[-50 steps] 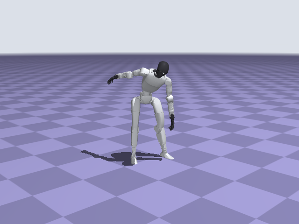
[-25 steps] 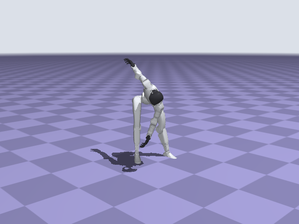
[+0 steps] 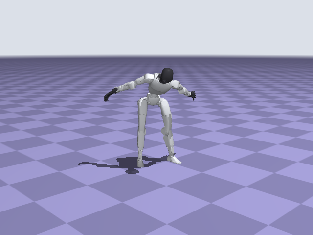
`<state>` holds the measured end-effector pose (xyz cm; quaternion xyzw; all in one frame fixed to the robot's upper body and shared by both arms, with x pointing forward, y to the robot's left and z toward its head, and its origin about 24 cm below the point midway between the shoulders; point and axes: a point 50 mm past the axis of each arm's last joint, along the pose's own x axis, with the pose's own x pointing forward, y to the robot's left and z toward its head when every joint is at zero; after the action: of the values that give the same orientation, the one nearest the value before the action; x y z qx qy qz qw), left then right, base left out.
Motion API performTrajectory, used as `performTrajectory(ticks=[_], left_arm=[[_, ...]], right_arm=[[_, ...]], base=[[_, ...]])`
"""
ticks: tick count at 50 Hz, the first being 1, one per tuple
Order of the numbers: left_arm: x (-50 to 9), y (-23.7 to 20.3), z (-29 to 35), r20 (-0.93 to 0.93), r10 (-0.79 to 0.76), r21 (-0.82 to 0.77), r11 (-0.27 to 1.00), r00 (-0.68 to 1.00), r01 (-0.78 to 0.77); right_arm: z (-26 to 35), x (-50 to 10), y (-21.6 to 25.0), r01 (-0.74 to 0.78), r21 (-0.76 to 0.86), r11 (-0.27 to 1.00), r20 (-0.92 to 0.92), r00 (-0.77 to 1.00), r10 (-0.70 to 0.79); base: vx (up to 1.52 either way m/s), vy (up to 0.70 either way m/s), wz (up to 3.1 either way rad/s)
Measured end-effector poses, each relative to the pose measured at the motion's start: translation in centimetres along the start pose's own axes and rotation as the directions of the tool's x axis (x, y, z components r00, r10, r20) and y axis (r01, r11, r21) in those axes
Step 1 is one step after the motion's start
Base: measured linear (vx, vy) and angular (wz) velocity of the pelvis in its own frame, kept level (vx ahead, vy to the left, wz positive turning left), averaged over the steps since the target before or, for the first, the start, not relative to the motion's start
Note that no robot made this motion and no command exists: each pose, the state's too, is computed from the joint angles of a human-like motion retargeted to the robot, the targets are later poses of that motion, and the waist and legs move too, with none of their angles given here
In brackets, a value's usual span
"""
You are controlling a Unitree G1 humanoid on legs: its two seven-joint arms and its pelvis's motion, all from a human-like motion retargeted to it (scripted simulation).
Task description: Upper body actions
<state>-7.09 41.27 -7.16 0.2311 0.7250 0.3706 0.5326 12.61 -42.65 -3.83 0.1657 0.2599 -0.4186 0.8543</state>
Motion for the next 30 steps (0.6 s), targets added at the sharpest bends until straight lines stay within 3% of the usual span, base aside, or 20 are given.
performTrajectory(ticks=[3,8,15,18,25,30], left_arm=[[0.1,-1.8,-8.5,-0.202,-0.099,-0.071,0.994,0.974,0.086],[-2.8,-2.2,-21.0,-0.494,-0.092,-0.091,0.994,0.864,0.054],[-7.3,-2.8,-28.7,-0.716,-0.046,-0.038,0.999,0.697,0.027],[-8.4,-4.8,-29.2,-0.741,-0.074,-0.083,0.996,0.668,0.019],[-6.7,-9.9,-22.9,-0.597,-0.33,-0.513,0.858,0.731,-0.031],[-3.6,-8.8,-15.7,-0.434,-0.266,-0.521,0.853,0.861,0.001]], right_arm=[[2.5,0.2,0.0,-0.023,-0.164,0.986,0.016,1.0,0.026],[5.9,0.3,0.1,-0.007,-0.418,0.909,0.044,0.999,0.028],[6.6,-0.2,-2.5,0.167,-0.496,0.852,0.091,0.986,-0.14],[6.7,-0.4,-3.2,0.211,-0.451,0.867,0.108,0.977,-0.182],[6.6,-0.7,-4.3,0.268,-0.334,0.904,0.111,0.963,-0.245],[8.6,0.2,-0.9,0.169,-0.285,0.944,0.128,0.982,-0.138]], base=[[0.4,0.03,0.98],[0.38,0.01,1.26],[0.42,-0.23,1.67],[0.39,-0.45,1.44],[0.42,-0.75,0.93],[0.33,-0.67,0.36]])
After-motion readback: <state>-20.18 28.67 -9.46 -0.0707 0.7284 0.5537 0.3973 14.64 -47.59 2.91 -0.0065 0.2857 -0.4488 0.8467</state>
